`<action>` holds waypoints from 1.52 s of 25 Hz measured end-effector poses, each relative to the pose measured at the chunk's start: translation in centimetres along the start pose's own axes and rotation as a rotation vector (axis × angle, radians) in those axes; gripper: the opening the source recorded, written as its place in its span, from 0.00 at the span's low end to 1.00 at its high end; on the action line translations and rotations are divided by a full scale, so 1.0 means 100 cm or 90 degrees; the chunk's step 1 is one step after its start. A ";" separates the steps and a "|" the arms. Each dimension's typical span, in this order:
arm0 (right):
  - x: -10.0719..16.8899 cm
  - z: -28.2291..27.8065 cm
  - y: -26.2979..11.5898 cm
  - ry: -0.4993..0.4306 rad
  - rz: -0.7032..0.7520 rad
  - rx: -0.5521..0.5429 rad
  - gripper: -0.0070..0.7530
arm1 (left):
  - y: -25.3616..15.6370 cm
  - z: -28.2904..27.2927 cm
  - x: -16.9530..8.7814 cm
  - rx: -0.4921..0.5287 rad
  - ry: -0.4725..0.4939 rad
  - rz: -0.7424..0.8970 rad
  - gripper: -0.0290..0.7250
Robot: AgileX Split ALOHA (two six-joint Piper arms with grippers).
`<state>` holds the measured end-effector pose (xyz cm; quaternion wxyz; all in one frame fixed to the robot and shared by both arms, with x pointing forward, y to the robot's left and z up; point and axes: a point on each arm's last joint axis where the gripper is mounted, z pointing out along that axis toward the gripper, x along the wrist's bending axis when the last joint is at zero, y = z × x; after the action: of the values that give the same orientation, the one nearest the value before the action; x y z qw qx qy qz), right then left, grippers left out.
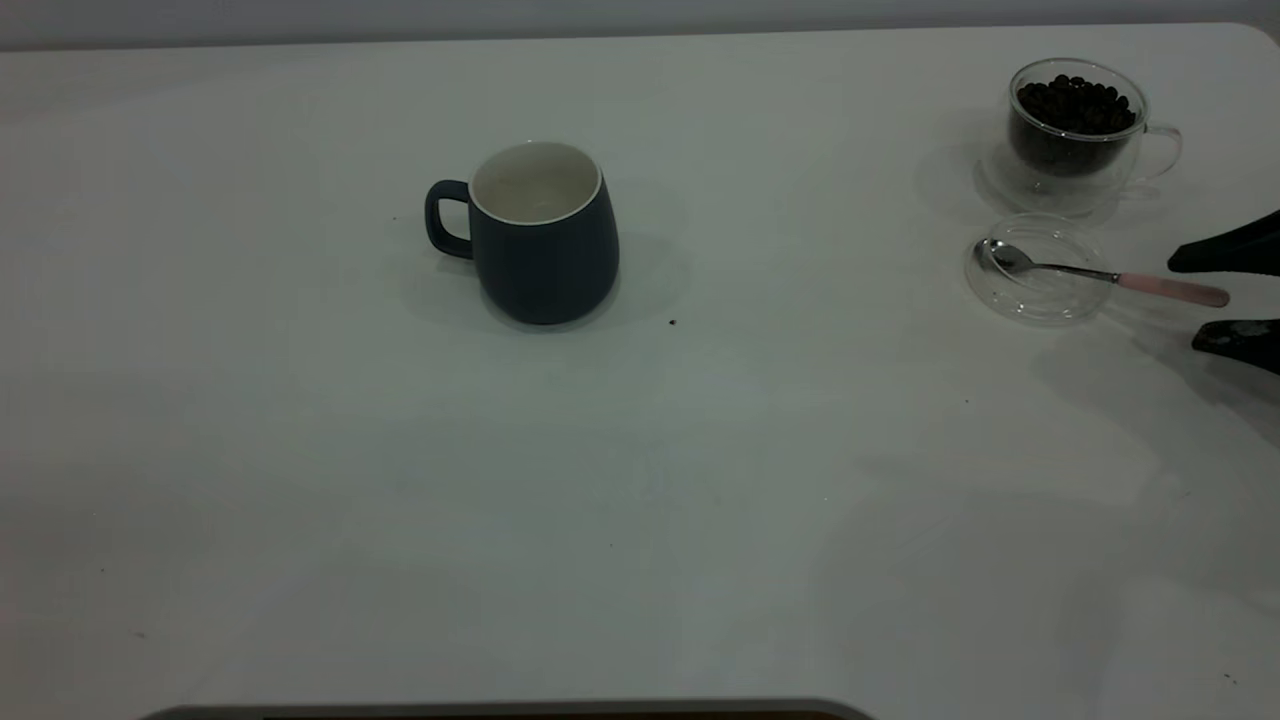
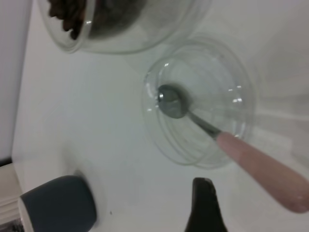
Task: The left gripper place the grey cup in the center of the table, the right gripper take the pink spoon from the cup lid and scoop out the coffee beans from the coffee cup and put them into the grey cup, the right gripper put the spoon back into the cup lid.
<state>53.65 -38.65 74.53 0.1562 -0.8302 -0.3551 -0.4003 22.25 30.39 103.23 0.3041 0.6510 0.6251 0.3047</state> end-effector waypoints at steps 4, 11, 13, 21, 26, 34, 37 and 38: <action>0.006 -0.013 0.005 -0.010 0.015 -0.011 0.78 | 0.000 0.000 0.000 0.000 0.000 0.000 0.82; 0.054 -0.075 -0.003 -0.083 -0.006 -0.064 0.78 | 0.000 0.000 0.000 0.000 0.000 0.000 0.82; 0.081 -0.092 -0.007 -0.104 -0.053 -0.072 0.78 | 0.000 0.000 0.000 0.000 0.000 0.000 0.82; 0.186 -0.158 -0.055 -0.194 -0.304 -0.047 0.78 | 0.000 0.000 0.000 0.000 0.000 0.000 0.82; 0.213 -0.207 -0.100 -0.266 -0.428 -0.032 0.78 | 0.000 0.000 0.000 0.000 0.000 0.000 0.82; 0.220 -0.260 -0.170 -0.252 -0.531 -0.114 0.78 | 0.000 0.000 0.000 0.000 0.000 0.000 0.82; 0.210 -0.263 -0.193 -0.235 -0.544 -0.120 0.78 | 0.000 0.000 0.000 0.000 0.000 0.000 0.82; 0.205 -0.263 -0.202 -0.228 -0.553 -0.122 0.78 | 0.000 0.000 0.000 0.000 0.000 0.000 0.82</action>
<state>33.44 -29.33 106.54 -0.1665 -0.6716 -0.6520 -0.3100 22.25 30.39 103.23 0.3041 0.6510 0.6251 0.3047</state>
